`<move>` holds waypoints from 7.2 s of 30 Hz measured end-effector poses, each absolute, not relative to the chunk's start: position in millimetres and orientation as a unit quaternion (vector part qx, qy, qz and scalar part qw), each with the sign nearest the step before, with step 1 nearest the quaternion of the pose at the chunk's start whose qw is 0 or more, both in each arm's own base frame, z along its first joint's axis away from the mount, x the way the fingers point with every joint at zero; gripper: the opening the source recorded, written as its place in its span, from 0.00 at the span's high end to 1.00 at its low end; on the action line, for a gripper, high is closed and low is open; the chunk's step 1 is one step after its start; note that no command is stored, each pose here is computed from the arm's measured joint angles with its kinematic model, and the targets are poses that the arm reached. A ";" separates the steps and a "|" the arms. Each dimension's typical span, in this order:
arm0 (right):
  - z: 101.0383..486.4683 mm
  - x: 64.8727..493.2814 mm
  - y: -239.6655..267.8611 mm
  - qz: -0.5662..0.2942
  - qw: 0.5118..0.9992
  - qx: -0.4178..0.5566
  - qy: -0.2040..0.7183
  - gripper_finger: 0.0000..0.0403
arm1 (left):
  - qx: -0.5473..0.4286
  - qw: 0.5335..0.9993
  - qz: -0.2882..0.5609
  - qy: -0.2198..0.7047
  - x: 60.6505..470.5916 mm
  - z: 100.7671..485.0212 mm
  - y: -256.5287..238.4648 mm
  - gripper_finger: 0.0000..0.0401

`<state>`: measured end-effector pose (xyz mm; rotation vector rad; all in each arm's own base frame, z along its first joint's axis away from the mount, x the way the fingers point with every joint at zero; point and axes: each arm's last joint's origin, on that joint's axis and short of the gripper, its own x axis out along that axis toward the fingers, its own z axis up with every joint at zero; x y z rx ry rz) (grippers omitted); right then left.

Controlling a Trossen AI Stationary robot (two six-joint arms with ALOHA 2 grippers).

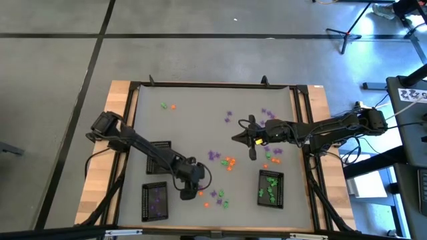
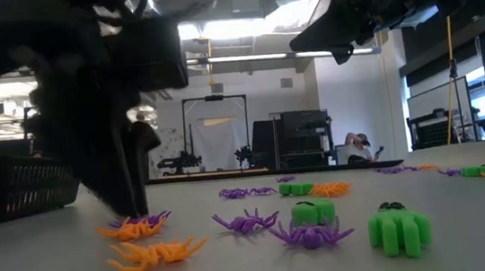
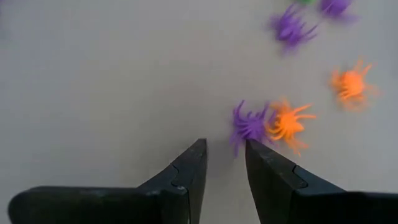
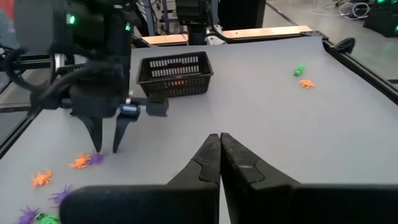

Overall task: Sort Halloween decoration
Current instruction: Put the purple spider toy into the bottom left black basket

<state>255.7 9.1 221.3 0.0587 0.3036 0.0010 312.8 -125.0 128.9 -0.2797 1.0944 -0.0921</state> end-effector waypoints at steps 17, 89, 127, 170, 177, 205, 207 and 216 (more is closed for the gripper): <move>221.3 255.7 8.8 -0.003 0.988 0.017 0.151 0.99 | -0.062 0.856 -0.064 0.510 314.1 123.6 -128.2 0.74; 220.3 255.4 8.8 -0.007 0.987 0.017 0.157 0.99 | 0.072 0.843 -0.043 0.531 334.1 195.8 -148.2 1.00; 220.2 255.3 8.7 -0.006 0.987 0.017 0.158 0.99 | 0.047 0.800 0.001 0.598 344.4 133.7 -139.7 1.00; 221.7 255.9 8.8 -0.007 0.988 0.030 0.149 0.99 | -0.067 0.605 0.155 0.778 258.5 232.0 -238.5 0.87; 221.6 255.8 8.8 -0.006 0.988 0.030 0.150 0.99 | -0.029 0.675 0.163 0.719 259.0 247.3 -230.4 0.74; 213.9 252.6 1.2 -0.091 0.974 -0.002 0.207 0.99 | -0.021 0.990 0.050 0.130 242.8 234.0 -90.8 0.77; 215.5 251.8 -6.6 -0.130 0.958 0.004 0.257 0.99 | -0.019 0.992 0.067 0.107 247.0 232.3 -81.1 0.77; 215.9 227.0 -59.2 -0.237 0.865 0.066 0.437 0.99 | 0.003 0.994 0.092 0.061 256.6 234.8 -57.4 0.77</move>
